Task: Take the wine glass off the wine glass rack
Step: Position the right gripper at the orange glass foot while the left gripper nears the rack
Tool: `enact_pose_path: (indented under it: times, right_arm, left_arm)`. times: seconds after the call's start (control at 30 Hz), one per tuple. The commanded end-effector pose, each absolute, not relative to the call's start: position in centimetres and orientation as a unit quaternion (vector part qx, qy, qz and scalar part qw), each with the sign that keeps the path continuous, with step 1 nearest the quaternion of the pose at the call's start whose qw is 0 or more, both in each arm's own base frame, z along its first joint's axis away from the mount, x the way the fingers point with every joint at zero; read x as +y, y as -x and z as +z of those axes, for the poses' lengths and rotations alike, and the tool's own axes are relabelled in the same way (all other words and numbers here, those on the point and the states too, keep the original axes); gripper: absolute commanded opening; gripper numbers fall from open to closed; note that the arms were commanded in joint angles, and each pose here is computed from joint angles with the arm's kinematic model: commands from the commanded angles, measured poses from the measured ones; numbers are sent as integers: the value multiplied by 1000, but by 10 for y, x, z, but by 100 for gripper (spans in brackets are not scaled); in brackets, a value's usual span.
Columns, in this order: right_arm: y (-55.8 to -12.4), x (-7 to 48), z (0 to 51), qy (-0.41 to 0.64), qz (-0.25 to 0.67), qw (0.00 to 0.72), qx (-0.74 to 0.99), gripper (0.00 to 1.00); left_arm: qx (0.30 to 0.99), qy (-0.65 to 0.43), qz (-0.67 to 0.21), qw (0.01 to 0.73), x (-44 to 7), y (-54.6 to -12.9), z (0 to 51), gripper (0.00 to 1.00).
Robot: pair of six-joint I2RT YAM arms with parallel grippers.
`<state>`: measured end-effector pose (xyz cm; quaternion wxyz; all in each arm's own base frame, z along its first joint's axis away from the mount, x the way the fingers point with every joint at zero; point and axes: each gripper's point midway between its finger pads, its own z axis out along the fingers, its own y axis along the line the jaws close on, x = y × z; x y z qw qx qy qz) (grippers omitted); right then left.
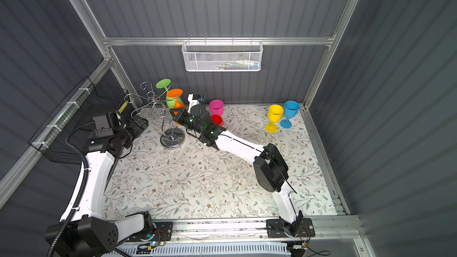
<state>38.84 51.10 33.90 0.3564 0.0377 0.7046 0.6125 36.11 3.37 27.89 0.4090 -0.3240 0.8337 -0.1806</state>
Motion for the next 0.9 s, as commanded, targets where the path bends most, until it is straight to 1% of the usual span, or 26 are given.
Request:
enact_pose_path:
  times: [0.0, 0.07, 0.17, 0.37, 0.53, 0.87]
  right_arm:
    - [-376, 494, 377, -15, 597, 409, 690, 15]
    - [-373, 486, 380, -5, 573, 423, 702, 25]
    - [-372, 474, 380, 4, 530, 441, 724, 36]
    - [-379, 451, 376, 17, 483, 445, 754, 51]
    - [-396, 443, 371, 12, 493, 414, 765, 54]
    - [-423, 451, 372, 13, 549, 350, 759, 54]
  left_arm:
    - [823, 335, -175, 425, 50, -368, 290, 100]
    - [821, 339, -176, 424, 55, -370, 289, 100]
    - [819, 344, -179, 424, 62, -374, 288, 100]
    - [815, 354, -186, 419, 72, -380, 283, 100]
    - [815, 354, -194, 417, 76, -386, 283, 100]
    - [820, 340, -205, 413, 76, -393, 285, 100]
